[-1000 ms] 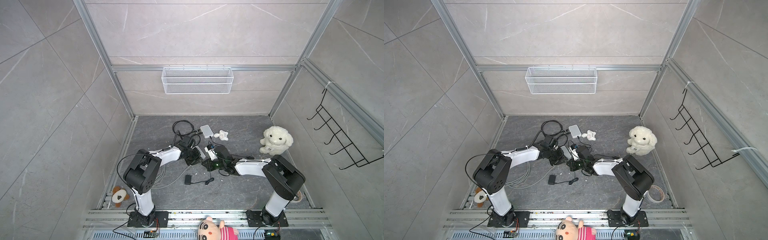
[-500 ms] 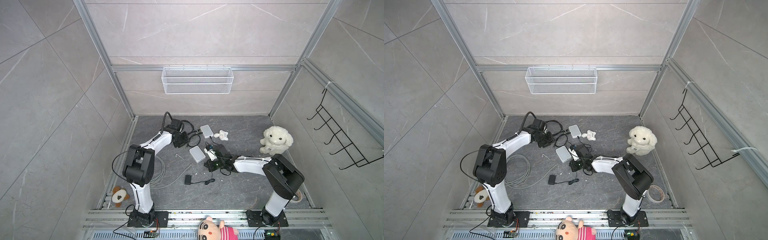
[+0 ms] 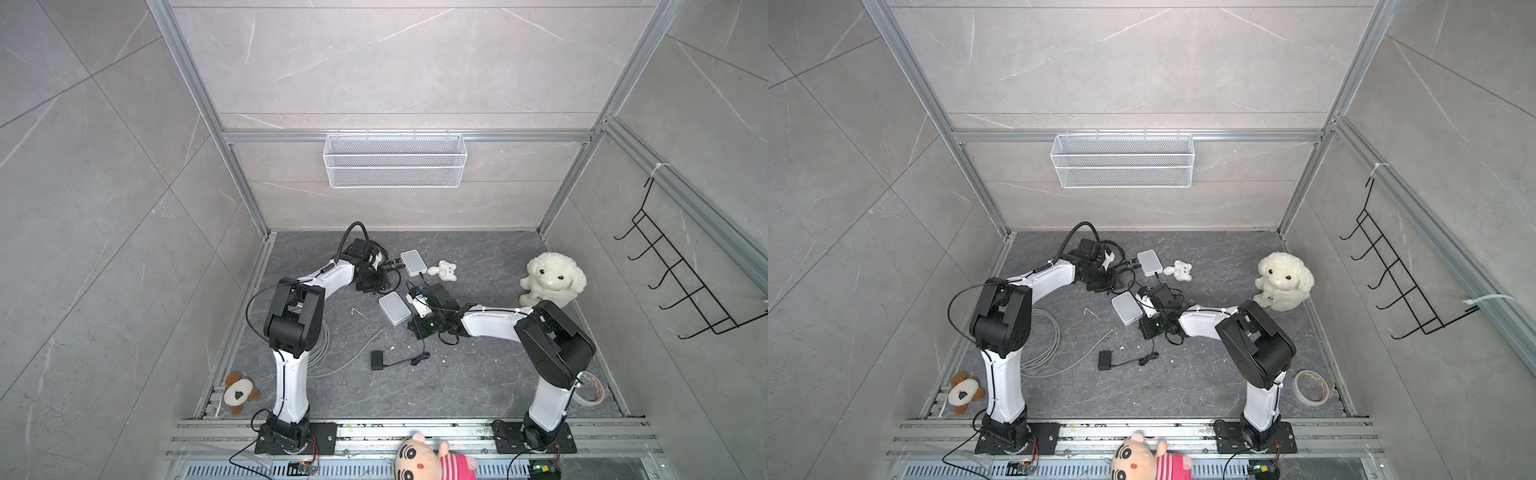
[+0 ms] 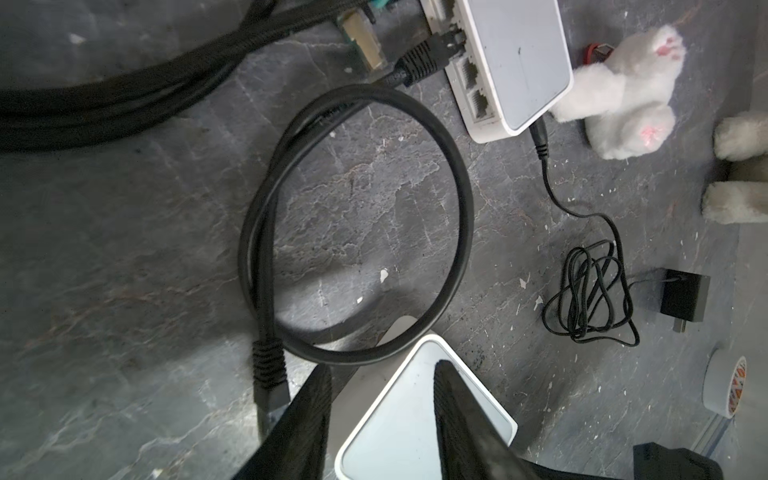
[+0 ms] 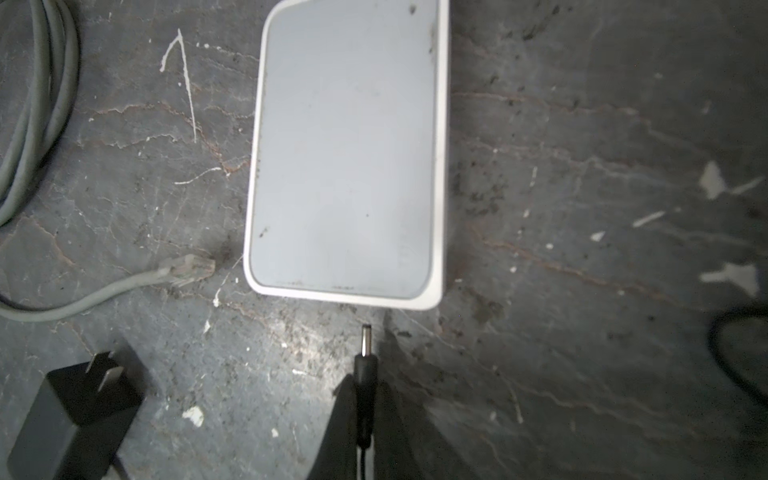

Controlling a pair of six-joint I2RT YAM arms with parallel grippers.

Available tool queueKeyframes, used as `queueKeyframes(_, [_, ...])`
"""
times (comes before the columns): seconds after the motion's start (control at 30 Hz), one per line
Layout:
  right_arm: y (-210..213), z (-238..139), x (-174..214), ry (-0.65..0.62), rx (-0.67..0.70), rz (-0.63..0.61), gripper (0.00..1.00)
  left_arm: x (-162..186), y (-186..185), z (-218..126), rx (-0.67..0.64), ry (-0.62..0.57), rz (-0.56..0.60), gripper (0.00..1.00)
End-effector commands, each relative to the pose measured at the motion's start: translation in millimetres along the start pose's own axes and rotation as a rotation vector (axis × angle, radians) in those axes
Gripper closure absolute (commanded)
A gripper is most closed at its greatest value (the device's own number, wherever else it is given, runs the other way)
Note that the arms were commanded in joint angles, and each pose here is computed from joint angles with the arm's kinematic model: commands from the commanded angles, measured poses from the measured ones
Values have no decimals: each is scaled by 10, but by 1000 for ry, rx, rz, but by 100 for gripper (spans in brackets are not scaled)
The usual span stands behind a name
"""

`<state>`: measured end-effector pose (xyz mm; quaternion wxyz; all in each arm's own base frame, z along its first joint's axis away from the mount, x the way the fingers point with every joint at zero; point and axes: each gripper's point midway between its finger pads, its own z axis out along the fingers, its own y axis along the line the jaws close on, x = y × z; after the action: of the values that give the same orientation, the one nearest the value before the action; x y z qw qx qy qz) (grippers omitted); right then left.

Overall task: Insert the plug into the switch port
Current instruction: 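Lift the left gripper away from the switch while right gripper holds plug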

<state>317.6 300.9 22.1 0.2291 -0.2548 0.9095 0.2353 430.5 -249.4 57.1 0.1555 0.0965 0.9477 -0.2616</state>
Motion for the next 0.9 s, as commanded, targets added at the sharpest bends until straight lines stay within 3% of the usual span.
queueKeyframes(0.0, [-11,43,24,33,-10,-22,94,-48,-111,68,46,-2,79,56])
queueKeyframes(0.43, [16,75,-44,23,-41,-25,94,269,-112,246,4,108,167,57])
queueKeyframes(0.87, [-109,78,-44,-14,-10,46,94,461,-4,228,-73,161,152,59])
